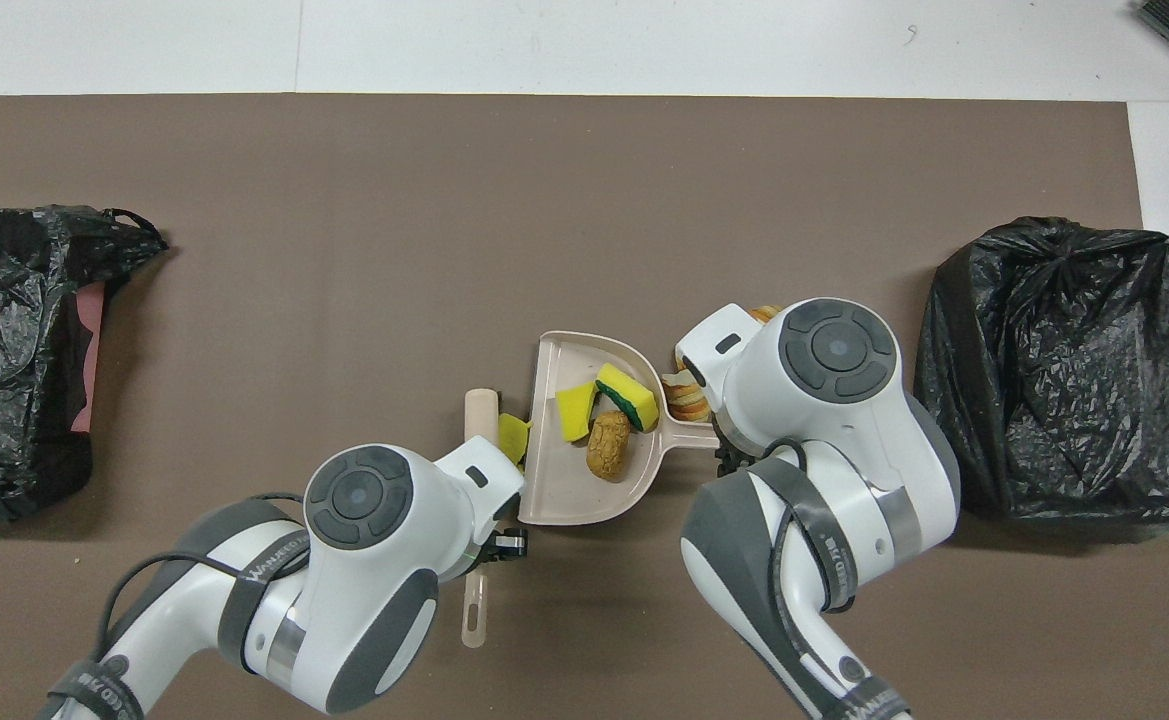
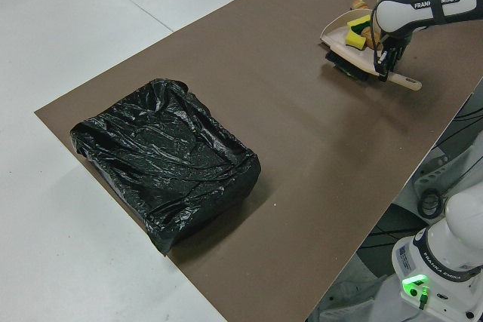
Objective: Sweep and dump trash in bin
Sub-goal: 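Sweep the remaining sponge pieces into the dustpan with the left gripper's brush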
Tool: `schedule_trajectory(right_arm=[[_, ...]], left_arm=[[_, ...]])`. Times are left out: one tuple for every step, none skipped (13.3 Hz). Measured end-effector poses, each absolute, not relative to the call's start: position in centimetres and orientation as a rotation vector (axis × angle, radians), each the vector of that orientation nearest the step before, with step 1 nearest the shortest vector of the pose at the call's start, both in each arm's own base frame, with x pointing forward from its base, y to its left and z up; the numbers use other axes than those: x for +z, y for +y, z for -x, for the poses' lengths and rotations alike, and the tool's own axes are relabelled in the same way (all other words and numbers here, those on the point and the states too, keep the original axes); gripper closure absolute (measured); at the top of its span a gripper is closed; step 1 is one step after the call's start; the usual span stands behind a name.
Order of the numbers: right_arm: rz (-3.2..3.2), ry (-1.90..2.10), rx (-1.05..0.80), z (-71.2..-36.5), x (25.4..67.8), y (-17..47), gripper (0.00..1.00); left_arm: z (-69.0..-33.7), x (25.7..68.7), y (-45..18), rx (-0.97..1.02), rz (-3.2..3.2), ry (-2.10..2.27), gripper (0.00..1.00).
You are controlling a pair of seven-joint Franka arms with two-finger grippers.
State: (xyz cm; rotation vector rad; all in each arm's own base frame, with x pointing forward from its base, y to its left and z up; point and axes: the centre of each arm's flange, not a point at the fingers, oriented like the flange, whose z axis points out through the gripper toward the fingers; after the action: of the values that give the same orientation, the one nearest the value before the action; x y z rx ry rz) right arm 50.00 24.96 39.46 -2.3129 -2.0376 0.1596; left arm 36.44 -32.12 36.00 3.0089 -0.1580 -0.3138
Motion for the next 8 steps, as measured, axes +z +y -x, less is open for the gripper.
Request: schedule_trajectory(right_arm=[[2.298,-2.054,0.164,-49.5,39.3,25.8,0.67],[2.294,-2.061,0.166,-49.2,39.2,26.4,0.67],[2.292,-2.063,0.168,-49.0,39.1,26.7,0.67],[2.291,-2.063,0.170,-49.0,39.1,26.7,0.67],[2.292,-2.062,0.170,-49.0,39.0,26.6,0.67],[2.292,-2.062,0.171,-49.0,39.0,26.6,0.67],[2.292,-2.062,0.172,-49.0,39.0,26.6,0.67],[2.292,-2.061,0.172,-49.0,39.0,26.6,0.67]], left_arm=[[-36.3,36.1,-32.3,-0.312,-3.007,-0.165,0.74],[-36.4,36.2,-32.2,-0.309,-3.006,-0.160,0.74],[-36.6,36.3,-32.0,-0.307,-3.004,-0.151,0.74],[-36.8,36.4,-31.8,-0.304,-3.002,-0.143,0.74],[-36.9,36.5,-31.8,-0.304,-2.998,-0.138,0.74],[-36.8,36.6,-32.0,-0.311,-2.986,-0.127,0.74],[-36.7,36.8,-32.4,-0.320,-2.972,-0.121,0.74],[-36.3,37.0,-32.9,-0.326,-2.962,-0.127,0.74]])
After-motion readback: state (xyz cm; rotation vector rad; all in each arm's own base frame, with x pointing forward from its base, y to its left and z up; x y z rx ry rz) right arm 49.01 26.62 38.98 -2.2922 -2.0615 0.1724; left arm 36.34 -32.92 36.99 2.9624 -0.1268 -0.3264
